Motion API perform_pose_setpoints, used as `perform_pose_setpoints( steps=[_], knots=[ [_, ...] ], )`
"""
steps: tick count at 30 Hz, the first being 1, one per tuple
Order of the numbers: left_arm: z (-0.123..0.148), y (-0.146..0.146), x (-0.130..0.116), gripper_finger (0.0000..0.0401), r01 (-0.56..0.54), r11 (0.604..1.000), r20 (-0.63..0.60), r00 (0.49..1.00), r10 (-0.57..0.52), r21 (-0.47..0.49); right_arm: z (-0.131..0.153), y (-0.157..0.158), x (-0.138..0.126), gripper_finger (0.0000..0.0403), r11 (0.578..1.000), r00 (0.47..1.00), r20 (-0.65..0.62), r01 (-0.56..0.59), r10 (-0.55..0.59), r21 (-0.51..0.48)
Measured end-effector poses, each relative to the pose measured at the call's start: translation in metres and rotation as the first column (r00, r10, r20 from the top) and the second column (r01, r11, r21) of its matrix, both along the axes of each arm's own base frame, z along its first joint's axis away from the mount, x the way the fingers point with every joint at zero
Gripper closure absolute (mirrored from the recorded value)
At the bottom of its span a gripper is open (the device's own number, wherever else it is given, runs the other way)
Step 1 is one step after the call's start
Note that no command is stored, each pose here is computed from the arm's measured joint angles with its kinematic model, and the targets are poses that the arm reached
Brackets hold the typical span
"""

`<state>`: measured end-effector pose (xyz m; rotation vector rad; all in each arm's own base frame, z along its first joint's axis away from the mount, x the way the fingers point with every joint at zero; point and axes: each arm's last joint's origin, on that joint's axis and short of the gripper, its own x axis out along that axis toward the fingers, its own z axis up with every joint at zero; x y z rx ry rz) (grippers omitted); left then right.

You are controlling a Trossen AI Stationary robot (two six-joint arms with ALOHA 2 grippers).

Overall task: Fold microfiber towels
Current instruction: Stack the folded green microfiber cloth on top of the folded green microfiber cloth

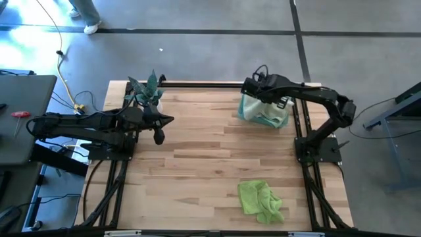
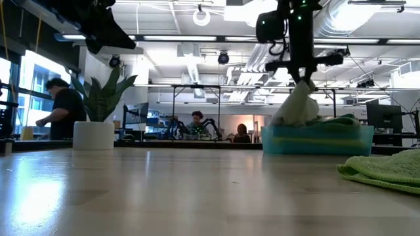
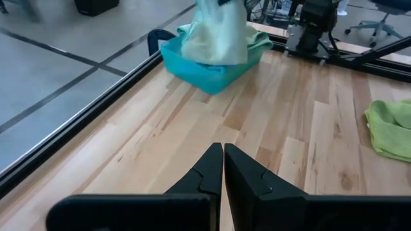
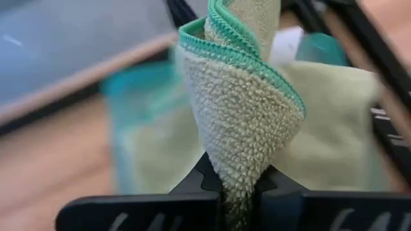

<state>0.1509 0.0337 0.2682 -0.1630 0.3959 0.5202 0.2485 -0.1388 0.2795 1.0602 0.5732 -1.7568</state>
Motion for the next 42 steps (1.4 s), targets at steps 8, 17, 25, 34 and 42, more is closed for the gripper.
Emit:
perform_pose_setpoints(
  steps=[8,17,25,34,42],
  knots=[
    [0.000,0.000,0.000,0.0394,-0.001,1.000,0.003,1.000,0.001,0.001,0.026,-0.023,0.006,0.0402,0.958,0.950,0.307,0.142,-0.061,-0.250],
    [0.000,0.000,0.000,0.0394,-0.016,1.000,0.017,1.000,0.016,-0.023,0.042,-0.066,0.000,0.0402,0.861,0.848,0.517,0.344,-0.113,-0.375],
    [0.000,0.000,0.000,0.0394,-0.024,0.999,0.026,0.999,0.025,-0.039,0.034,-0.062,-0.008,0.0402,0.920,0.929,0.361,0.211,-0.084,-0.330],
    [0.000,0.000,0.000,0.0394,-0.012,1.000,0.008,1.000,0.012,-0.002,0.006,-0.023,-0.004,0.0402,0.991,0.999,0.041,0.040,-0.035,-0.128],
    [0.000,0.001,0.000,0.0394,-0.030,0.999,0.017,0.999,0.031,-0.015,-0.009,-0.005,0.004,0.0401,0.999,0.997,-0.077,-0.016,0.014,-0.030]
  ],
)
